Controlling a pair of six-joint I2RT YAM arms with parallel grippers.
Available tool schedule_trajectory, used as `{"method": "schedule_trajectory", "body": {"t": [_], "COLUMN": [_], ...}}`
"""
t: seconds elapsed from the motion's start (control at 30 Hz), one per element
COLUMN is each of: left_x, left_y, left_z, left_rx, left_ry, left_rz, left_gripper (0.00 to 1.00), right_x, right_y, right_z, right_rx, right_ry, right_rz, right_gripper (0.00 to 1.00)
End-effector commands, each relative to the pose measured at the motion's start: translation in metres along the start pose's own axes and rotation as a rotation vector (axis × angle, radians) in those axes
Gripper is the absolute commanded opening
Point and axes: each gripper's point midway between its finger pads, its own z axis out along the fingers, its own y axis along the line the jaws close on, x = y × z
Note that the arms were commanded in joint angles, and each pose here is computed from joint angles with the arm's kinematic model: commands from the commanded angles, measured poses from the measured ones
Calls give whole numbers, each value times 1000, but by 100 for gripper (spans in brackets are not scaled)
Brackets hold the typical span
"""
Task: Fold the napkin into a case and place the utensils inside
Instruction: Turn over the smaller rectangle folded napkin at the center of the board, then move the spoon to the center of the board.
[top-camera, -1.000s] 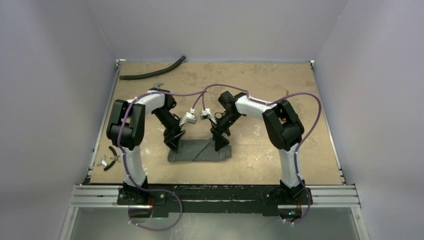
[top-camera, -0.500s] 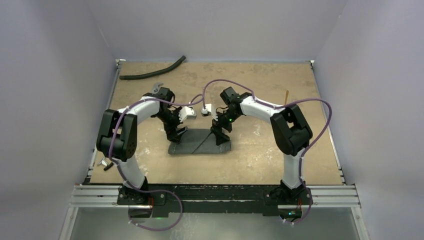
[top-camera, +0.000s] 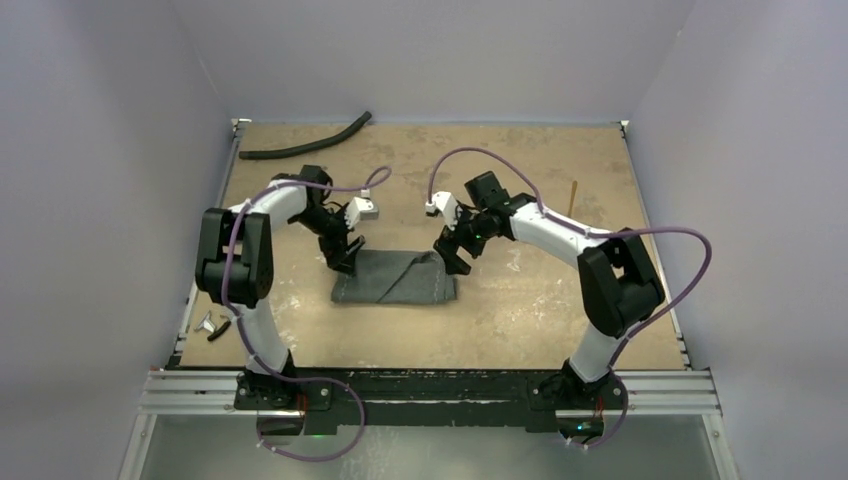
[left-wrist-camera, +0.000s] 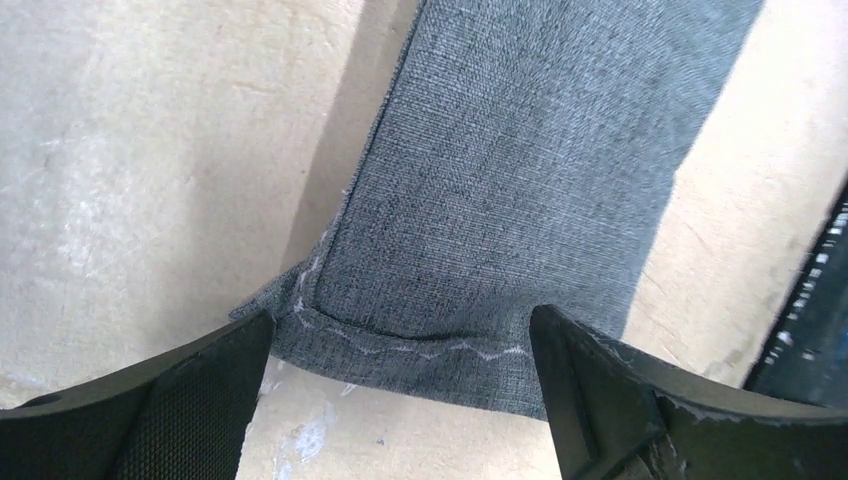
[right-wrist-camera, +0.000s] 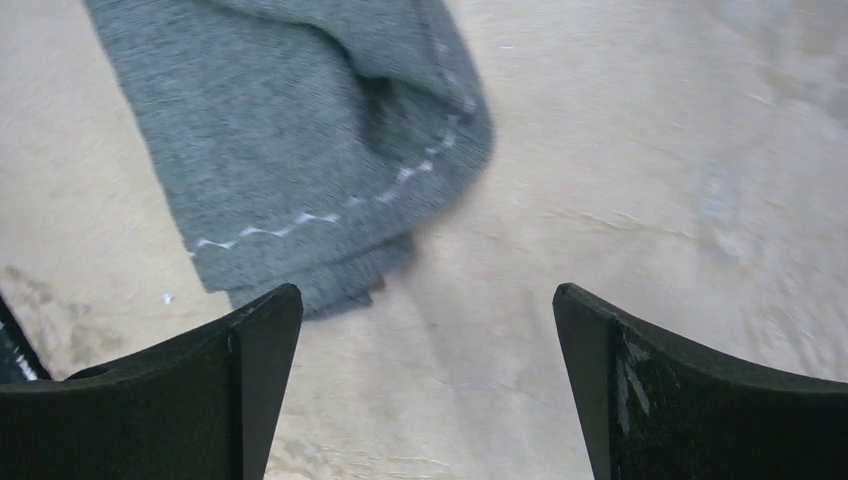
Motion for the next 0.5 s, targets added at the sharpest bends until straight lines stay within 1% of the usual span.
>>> {"method": "schedule_trajectory", "body": {"t": [0.0, 0.1, 0.17, 0.2, 0.23, 0.27, 0.33, 0.37, 0.4, 0.47], "left_x": [-17, -32, -41, -46, -50, -54, -62, -65, -68, -74], "left_y": [-28, -33, -32, -33, -31, -29, -19, -15, -11, -6], "left_z": [-30, -47, -56, -60, -65, -70, -77, -80, -84, -91], "left_rx": [219, 234, 209, 200, 184, 159, 99, 70, 46, 5], "left_ry": [-118, -158, -173, -183, -190, -195, -197, -198, -202, -210], "left_rz": [-80, -70, -81, -77, -74, -83, -106, -120, -129, -158], "left_gripper": [99, 98, 98, 98, 99, 98, 99, 98, 99, 99], "right_x": [-37, -72, -94, -101, -103, -100, -88, -76, -57, -24], "right_y": [-31, -54, -75, -83, -91, -101, -117, -129, -146, -166], "right_z": [-33, -66, -97, -110, -121, -130, -136, -138, -139, -145], "right_rx": [194, 356, 481, 503, 513, 521, 495, 508, 540, 593], "right_ry": [-171, -348, -490, -553, -617, -666, -706, -697, -677, -661], "right_rz": [55, 126, 242, 292, 385, 483, 576, 624, 708, 865], "right_gripper": [99, 99, 99, 99, 99, 99, 99, 99, 99, 99]}}
